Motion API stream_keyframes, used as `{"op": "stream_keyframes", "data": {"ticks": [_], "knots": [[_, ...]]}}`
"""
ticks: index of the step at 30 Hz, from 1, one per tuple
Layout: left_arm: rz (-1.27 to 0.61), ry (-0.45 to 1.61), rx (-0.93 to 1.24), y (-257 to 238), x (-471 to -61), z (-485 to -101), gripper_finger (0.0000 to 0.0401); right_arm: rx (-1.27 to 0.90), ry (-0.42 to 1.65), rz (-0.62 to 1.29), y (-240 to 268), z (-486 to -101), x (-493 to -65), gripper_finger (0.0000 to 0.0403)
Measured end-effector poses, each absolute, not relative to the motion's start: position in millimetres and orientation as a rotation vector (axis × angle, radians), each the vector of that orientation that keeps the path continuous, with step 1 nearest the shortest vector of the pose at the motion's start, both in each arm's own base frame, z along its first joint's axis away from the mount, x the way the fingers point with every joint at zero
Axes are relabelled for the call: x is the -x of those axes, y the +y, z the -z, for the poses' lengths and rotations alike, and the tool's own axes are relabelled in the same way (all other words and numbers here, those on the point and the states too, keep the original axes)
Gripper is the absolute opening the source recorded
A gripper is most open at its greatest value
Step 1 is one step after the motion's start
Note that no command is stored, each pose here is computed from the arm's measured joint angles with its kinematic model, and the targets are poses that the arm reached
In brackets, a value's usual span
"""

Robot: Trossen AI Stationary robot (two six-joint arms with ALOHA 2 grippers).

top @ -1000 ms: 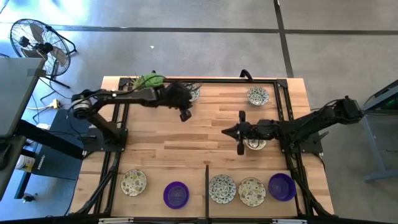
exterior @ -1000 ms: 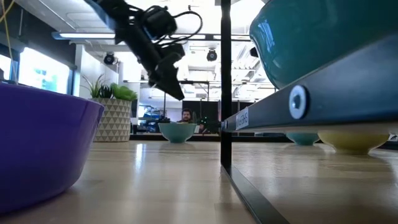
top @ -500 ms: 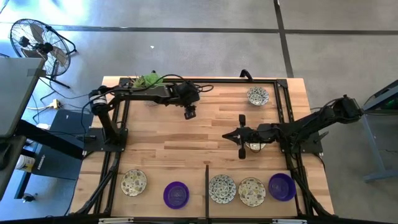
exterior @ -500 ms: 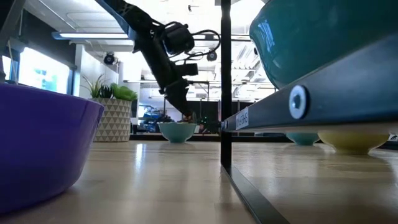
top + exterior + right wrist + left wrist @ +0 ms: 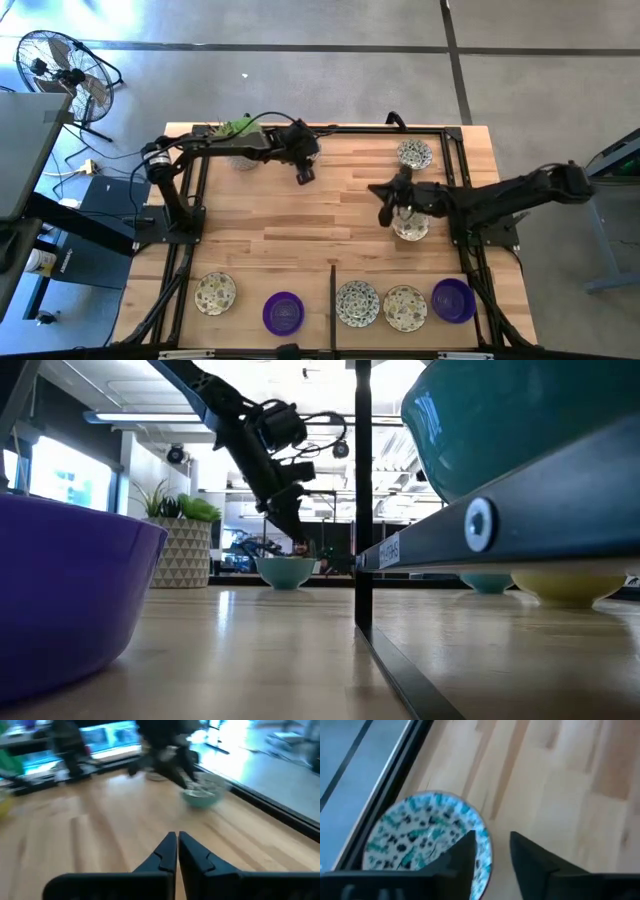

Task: Pick & Place Mini bowls
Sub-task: Stack the right blue patterned bowl on the blue patterned bowl on the shelf

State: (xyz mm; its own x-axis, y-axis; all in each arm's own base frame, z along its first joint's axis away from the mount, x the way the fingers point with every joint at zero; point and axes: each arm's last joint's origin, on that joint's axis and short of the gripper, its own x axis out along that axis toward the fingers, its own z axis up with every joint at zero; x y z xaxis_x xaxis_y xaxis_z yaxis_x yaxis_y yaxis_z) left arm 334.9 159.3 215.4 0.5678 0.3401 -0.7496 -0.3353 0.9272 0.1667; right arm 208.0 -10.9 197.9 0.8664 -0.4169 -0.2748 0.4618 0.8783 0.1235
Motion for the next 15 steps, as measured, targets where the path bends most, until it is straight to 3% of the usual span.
{"op": "stream_keyframes", "data": {"ticks": [7,15], "knots": [[-0.264,0.656,0.035,153.2,-334.8,-228.8,0.0012,-0.285,0.277,0.82,-43.2,-204.4,-178.9,0.0062],[-0.347,0.434,0.063,137.9,-307.5,-210.6,0.0011,-0.581,0.406,1.205,-75.1,-181.3,-141.0,0.0145]]}}
